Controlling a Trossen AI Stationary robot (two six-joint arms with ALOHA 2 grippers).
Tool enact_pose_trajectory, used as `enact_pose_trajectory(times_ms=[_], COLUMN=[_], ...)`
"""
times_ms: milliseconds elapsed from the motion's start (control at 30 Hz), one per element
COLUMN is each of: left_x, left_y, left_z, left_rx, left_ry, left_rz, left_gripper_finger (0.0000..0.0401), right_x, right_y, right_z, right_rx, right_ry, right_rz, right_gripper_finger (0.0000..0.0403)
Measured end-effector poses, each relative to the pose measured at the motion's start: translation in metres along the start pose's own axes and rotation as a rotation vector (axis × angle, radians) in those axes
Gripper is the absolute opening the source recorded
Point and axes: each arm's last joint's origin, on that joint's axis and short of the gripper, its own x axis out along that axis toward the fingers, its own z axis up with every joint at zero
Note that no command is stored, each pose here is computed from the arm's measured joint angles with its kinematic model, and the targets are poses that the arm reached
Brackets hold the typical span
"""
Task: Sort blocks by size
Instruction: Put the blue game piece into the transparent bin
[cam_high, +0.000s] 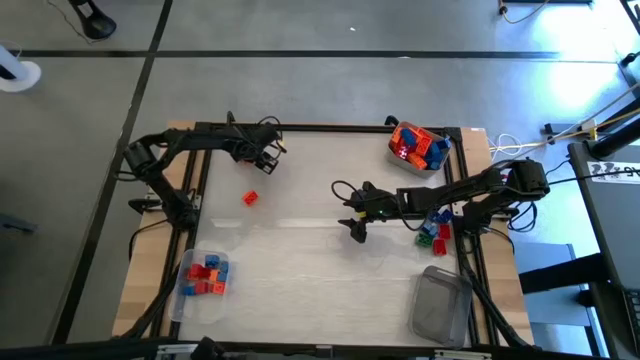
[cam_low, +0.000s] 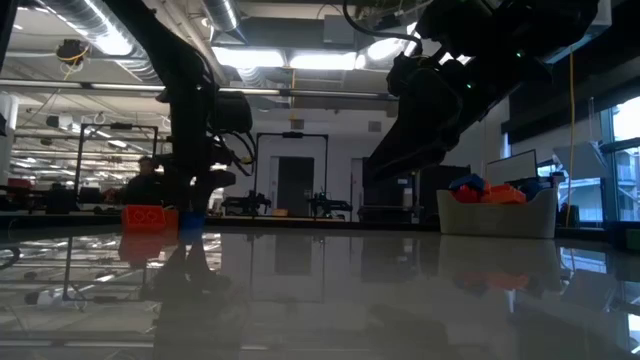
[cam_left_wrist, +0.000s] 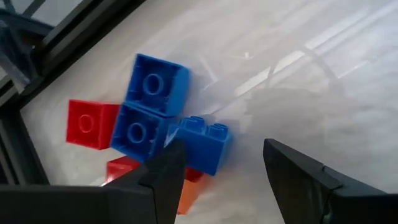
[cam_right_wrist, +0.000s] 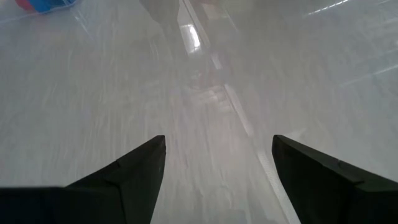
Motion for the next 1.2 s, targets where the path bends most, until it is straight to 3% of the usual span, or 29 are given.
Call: enact_pose_trajectory(times_ms=[367, 633, 867, 1100, 1200], left_x=[-0.014, -0.049, -0.058, -0.049, -0.048], left_y=[-0.028, -0.044, -0.036, -0.028, -0.028], left_z=[-0.01, -0.013, -0.009, -0.01, -0.009], left_rx=[0.089, 0.154, 0.158, 0.359, 0.397], left_ry=[0.005, -0.008, -0.055, -0.046, -0.038], left_rz=[-0.126, -0.194, -0.174, -0.152, -0.212], left_gripper_finger=[0.02, 0.02, 0.02, 0.02, 0.02], right_x=[0.0, 0.0, 0.0, 0.0, 0.0], right_y=[0.0, 0.0, 0.0, 0.0, 0.0], right_z=[0.0, 0.0, 0.0, 0.0, 0.0], right_rx=[0.0, -0.001, -0.001, -0.001, -0.001], right_ry=[0.001, 0.0, 0.001, 0.002, 0.002], right_rz=[0.0, 0.0, 0.0, 0.0, 0.0], right_gripper_finger=[0.0294, 0.0294, 0.0294, 0.0294, 0.0294])
